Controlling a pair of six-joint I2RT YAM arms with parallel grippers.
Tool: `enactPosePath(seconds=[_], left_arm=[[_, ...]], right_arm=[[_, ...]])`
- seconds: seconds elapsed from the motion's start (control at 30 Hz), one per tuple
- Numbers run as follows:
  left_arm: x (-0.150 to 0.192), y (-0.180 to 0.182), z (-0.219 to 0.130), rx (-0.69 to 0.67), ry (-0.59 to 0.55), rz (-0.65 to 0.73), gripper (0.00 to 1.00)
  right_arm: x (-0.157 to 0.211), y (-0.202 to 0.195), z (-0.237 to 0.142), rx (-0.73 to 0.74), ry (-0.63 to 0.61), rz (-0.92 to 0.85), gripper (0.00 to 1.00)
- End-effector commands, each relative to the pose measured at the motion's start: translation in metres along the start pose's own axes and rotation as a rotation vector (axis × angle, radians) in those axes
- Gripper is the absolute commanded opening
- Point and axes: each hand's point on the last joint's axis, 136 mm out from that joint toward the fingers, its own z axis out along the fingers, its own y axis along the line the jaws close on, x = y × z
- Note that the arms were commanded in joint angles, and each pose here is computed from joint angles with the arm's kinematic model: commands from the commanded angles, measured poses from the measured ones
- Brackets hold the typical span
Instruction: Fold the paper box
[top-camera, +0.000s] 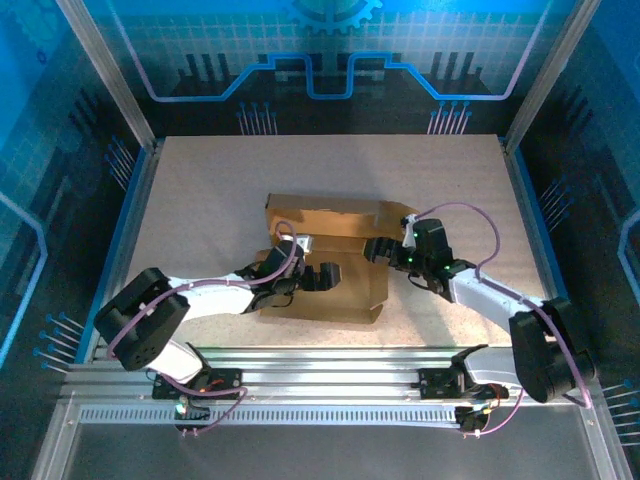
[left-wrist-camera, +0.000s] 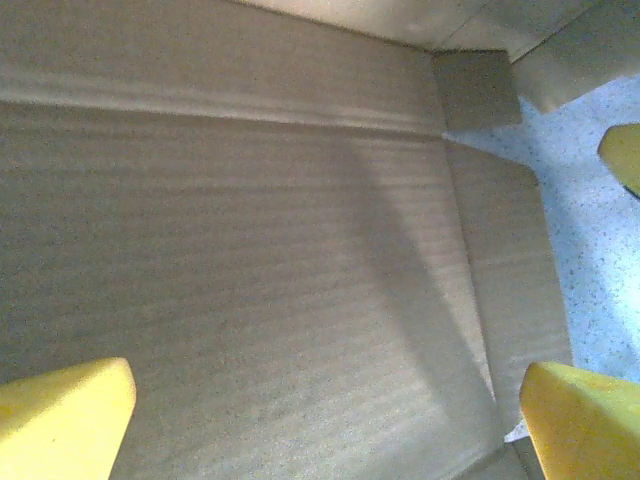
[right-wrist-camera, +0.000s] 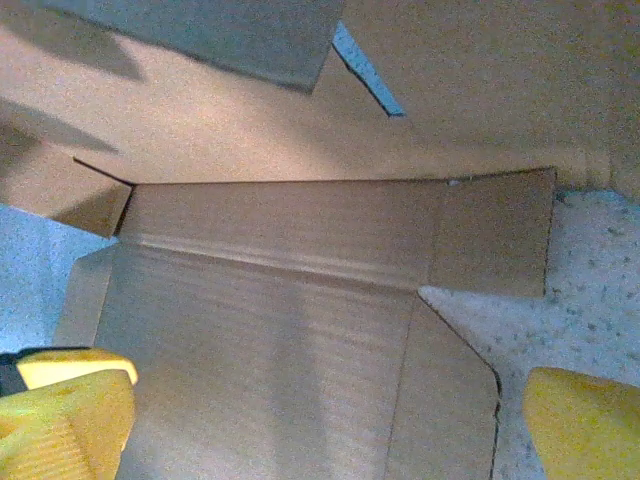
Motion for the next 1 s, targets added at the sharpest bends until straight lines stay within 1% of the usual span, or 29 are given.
enactPosePath(seconds=[0.0,0.2,0.5,0.67,0.97], left_arm=[[-0.003,-0.004,0.005,-0.019,-0.047,-0.018,0.99],[0.007,0.009,0.007,-0.072,-0.035,-0.036,0.99],[0.019,0.018,0.009,-0.079,-0.011,-0.053,0.99],[0.025,0.02,0.01,-0.074,0.004,-0.063,0.99],[0.028,0.018,0.008,-0.062,0.011,-0.055,0.99]], right_arm=[[-0.013,-0.003,0.005,-0.006,-0.069,0.015,1.0],[-0.025,-0.013,0.014,0.036,-0.128,0.031,1.0],[-0.033,-0.023,0.031,0.064,-0.171,0.068,1.0],[-0.033,-0.027,0.036,0.077,-0.179,0.087,0.99],[-0.033,-0.02,0.045,0.064,-0.173,0.086,0.99]])
